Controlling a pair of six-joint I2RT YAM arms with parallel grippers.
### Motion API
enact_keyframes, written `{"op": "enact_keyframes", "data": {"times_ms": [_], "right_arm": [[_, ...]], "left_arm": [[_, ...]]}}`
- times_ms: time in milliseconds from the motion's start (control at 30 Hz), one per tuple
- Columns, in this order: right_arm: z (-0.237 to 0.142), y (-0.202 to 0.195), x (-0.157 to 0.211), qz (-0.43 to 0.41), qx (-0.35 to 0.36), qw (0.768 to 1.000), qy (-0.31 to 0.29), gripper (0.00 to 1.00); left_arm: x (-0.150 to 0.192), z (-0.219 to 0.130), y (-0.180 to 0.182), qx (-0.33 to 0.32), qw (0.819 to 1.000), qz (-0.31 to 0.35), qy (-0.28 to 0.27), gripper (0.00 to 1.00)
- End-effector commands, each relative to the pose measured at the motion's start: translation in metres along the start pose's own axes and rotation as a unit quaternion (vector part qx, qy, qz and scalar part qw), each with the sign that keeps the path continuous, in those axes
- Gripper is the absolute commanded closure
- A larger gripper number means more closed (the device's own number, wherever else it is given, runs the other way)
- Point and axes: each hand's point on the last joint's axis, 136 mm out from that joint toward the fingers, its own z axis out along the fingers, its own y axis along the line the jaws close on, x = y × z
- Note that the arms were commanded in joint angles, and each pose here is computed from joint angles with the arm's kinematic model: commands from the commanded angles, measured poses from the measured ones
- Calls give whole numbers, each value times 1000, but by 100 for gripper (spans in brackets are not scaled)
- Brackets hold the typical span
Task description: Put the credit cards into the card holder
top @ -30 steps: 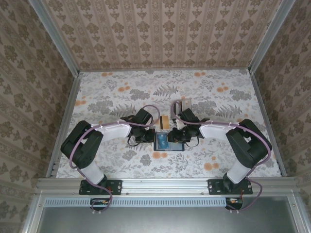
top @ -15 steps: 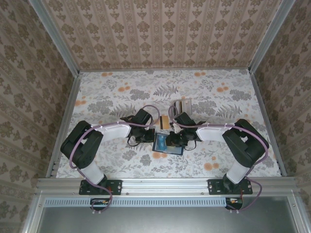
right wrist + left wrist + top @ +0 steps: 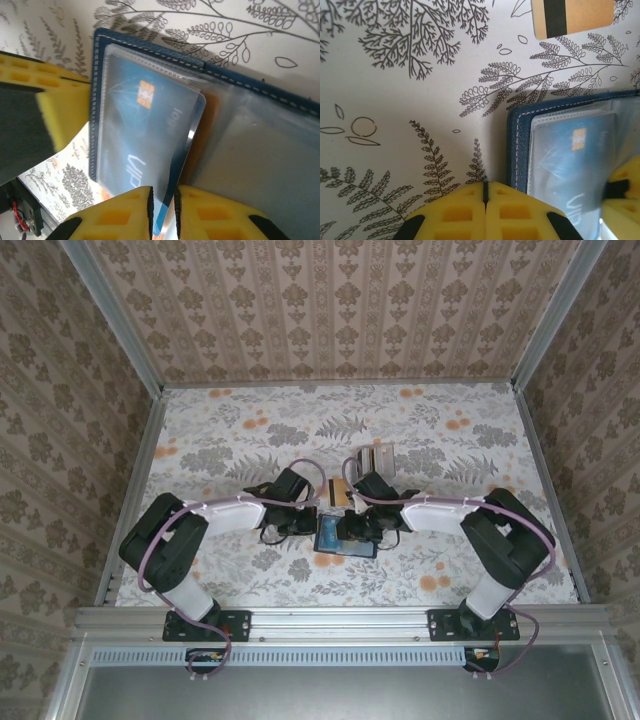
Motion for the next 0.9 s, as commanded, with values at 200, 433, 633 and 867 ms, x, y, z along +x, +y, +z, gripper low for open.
{"op": "enact_keyframes", "data": {"times_ms": [200, 433, 633, 867], "right_arm": [[-49, -30, 16, 28, 65, 995, -74, 61], [-41, -45, 26, 72, 72, 992, -79, 57], [-30, -45, 26, 74, 79, 992, -64, 58], [-24, -48, 25, 75, 92, 991, -56, 59]], "left_arm": [[36, 16, 12, -14, 999, -13, 50, 100], [37, 17, 10, -11, 998, -4, 58, 100], [35, 18, 7, -8, 998, -2, 60, 100], [35, 20, 6, -5, 998, -5, 60, 100]]}}
